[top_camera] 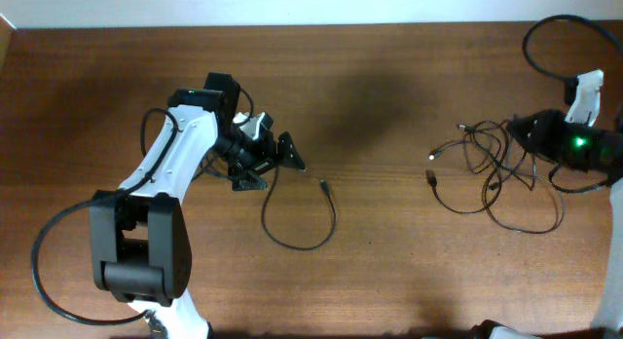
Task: Untangle cables
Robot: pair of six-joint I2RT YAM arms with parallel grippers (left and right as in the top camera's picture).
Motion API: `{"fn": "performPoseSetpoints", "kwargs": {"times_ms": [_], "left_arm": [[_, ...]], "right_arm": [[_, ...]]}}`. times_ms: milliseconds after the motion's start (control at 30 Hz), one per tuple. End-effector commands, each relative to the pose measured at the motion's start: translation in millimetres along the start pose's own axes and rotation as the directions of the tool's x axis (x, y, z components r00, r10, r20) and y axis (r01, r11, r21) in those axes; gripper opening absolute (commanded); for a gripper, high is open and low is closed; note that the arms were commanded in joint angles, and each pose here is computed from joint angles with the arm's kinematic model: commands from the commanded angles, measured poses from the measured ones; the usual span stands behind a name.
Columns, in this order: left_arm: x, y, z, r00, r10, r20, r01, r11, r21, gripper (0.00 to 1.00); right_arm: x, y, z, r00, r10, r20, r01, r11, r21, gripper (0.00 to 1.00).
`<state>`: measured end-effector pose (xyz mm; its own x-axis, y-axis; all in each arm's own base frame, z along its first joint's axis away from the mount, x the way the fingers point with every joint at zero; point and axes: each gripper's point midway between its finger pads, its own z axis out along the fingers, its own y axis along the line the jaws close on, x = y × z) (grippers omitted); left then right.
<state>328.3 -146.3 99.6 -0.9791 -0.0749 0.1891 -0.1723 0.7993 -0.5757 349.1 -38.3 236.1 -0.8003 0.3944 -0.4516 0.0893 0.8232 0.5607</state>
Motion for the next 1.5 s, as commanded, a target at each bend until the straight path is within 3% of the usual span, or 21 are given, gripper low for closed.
{"fn": "performPoseSetpoints", "kwargs": {"times_ms": [0, 67, 267, 300, 433, 500, 633, 867, 967, 1133, 1167, 1333, 1400, 1467], "left_arm": [[-2.6, 2.9, -0.3, 1.000, 0.020, 0.006, -0.019, 1.000, -0.017, 0.99], [-3.9, 8.3, -0.5, 1.000, 0.020, 0.013, -0.019, 0.999, -0.048, 0.99], [-19.4, 35.4, -4.5, 0.995, 0.048, 0.081, -0.030, 0.976, -0.216, 0.99], [-26.3, 41.1, -6.4, 0.992, 0.065, 0.108, -0.035, 0.966, -0.257, 0.95], [-52.9, 47.2, -13.2, 0.970, 0.127, 0.206, -0.056, 0.945, -0.321, 0.31], [-74.2, 56.3, -23.3, 0.943, 0.168, 0.287, -0.041, 0.916, -0.399, 0.16], [-88.8, 80.9, -42.1, 0.912, 0.145, 0.383, 0.085, 0.847, -0.524, 0.18], [-85.3, 111.5, -18.9, 0.947, 0.091, 0.308, 0.112, 0.806, -0.581, 0.26], [-78.4, 131.5, -0.9, 0.969, 0.047, 0.241, 0.115, 0.778, -0.618, 0.26], [-77.9, 140.5, -6.2, 0.969, 0.051, 0.241, 0.124, 0.743, -0.658, 0.37], [-76.5, 135.9, -1.6, 0.972, 0.043, 0.231, 0.117, 0.766, -0.632, 0.32], [-78.4, 102.9, -11.2, 0.977, 0.002, 0.214, 0.108, 0.859, -0.500, 0.29], [-74.2, 100.1, -28.5, 0.968, -0.090, 0.232, 0.193, 0.861, -0.470, 0.36], [-75.2, 117.8, -40.6, 0.941, -0.173, 0.292, 0.301, 0.823, -0.482, 0.53]], "right_arm": [[0.3, -19.3, 11.7, 0.999, 0.028, -0.037, -0.026, 0.998, 0.051, 0.76], [5.2, -26.5, 20.7, 0.996, 0.057, -0.075, -0.053, 0.997, 0.054, 0.99], [29.7, -28.0, 43.5, 0.971, 0.116, -0.209, -0.109, 0.993, 0.048, 0.99], [37.5, -21.4, 48.5, 0.963, 0.111, -0.245, -0.104, 0.994, 0.042, 0.99], [56.5, 10.7, 65.6, 0.947, 0.025, -0.320, -0.028, 1.000, -0.003, 0.99], [70.4, 33.0, 75.3, 0.930, -0.038, -0.365, 0.026, 0.999, -0.039, 0.99], [114.4, 69.2, 99.0, 0.874, -0.150, -0.463, 0.113, 0.988, -0.106, 0.81], [189.2, 97.3, 146.1, 0.827, -0.144, -0.544, 0.090, 0.988, -0.125, 0.59], [223.5, 83.0, 162.7, 0.823, -0.052, -0.566, 0.063, 0.998, 0.000, 0.47], [268.2, 88.1, 186.2, 0.832, -0.046, -0.554, 0.039, 0.999, -0.025, 0.46], [270.8, 89.4, 190.5, 0.842, -0.066, -0.536, 0.059, 0.998, -0.031, 0.46], [265.6, 78.4, 198.9, 0.880, -0.087, -0.466, 0.128, 0.990, 0.056, 0.46], [264.3, 76.7, 199.4, 0.884, -0.088, -0.459, 0.133, 0.989, 0.066, 0.46], [263.2, 75.5, 199.8, 0.886, -0.089, -0.454, 0.137, 0.988, 0.072, 0.46]]}}
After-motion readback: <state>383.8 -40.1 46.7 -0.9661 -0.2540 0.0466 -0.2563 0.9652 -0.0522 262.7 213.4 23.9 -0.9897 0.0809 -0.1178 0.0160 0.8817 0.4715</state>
